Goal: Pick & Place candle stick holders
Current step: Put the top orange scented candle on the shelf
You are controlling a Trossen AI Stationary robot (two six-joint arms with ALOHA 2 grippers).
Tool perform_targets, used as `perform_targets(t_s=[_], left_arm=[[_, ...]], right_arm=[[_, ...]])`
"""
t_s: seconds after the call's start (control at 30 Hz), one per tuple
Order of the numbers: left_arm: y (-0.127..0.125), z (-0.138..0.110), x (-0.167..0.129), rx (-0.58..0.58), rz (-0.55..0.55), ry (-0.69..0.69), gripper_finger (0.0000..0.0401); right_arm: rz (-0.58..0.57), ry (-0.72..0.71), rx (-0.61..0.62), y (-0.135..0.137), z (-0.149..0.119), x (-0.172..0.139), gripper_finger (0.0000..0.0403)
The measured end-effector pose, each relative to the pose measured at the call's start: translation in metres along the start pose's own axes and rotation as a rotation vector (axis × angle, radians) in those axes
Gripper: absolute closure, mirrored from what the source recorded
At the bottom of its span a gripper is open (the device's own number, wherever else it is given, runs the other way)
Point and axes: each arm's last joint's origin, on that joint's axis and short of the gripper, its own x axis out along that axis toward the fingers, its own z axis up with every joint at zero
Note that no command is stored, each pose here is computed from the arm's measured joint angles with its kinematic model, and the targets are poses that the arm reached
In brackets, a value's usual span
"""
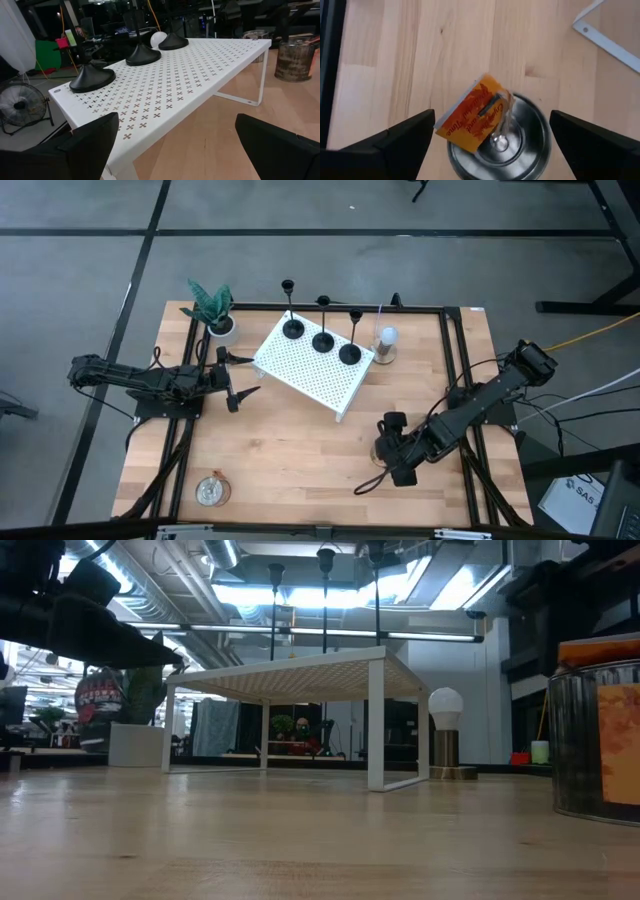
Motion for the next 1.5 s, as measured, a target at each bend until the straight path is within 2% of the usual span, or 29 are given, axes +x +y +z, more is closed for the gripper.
perform_targets(t_s=[0.53, 1.5], left_arm=[[0.000, 0.000, 0.000, 0.000, 0.000, 0.000, 0.0001], [0.000, 0.000, 0.000, 0.000, 0.000, 0.000, 0.0001]], right_arm=[[-0.039, 0.069, -0.004, -0.004, -0.006, 0.001, 0.0004], [-0.072, 0.156, 0.032, -0.002, -0.003, 0.040, 0.0004]])
